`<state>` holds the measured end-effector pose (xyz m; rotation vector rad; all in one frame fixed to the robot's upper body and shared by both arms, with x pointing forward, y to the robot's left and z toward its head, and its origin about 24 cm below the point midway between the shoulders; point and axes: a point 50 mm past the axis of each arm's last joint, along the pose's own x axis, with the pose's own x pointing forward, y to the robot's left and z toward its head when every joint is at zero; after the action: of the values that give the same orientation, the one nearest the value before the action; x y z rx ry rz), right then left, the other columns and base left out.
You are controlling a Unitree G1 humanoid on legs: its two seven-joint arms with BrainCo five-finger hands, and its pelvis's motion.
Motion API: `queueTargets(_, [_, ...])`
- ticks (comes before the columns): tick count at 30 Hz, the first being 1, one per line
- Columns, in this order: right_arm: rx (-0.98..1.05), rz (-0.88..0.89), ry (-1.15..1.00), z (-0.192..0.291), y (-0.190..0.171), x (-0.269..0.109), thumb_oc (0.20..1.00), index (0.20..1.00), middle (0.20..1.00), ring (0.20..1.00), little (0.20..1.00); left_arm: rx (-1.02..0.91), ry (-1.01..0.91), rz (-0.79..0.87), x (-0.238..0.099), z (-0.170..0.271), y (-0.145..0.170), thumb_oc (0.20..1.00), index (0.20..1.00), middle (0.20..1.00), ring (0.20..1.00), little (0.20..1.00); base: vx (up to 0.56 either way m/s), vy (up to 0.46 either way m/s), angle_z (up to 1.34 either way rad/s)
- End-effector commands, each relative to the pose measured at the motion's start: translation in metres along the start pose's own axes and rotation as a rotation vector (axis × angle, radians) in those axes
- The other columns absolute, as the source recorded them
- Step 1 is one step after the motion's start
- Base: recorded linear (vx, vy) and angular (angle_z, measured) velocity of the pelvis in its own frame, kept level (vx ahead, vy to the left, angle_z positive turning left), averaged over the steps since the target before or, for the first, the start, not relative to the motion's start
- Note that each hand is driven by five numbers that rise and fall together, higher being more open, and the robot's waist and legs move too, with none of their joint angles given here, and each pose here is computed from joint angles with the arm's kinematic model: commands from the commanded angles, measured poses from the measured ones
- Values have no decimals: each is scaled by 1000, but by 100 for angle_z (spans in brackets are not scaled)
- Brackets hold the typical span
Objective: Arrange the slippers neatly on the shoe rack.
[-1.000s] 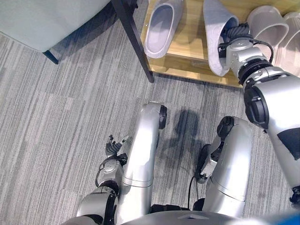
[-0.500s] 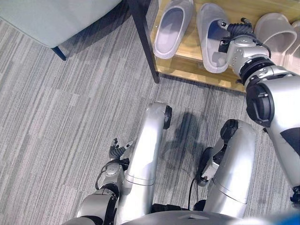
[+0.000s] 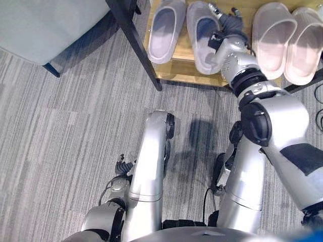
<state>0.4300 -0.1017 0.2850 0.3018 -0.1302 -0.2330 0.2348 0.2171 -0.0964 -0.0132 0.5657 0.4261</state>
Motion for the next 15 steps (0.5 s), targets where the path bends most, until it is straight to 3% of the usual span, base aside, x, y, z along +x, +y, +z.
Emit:
queueTargets(1, [78,74,-210,59,23,-8,1000,1000,1000,1000,1000,-35,6,-92,-16,-10,-46,1000,1000,1000,1000,1000,0,0,0])
queueTargets(15, [204,274,-228,36,57,-38,1000,1000,1000,1000,1000,-74,-27,-36,-11,-1,-39,1000,1000,1000,1000,1000,-13,-2,-3])
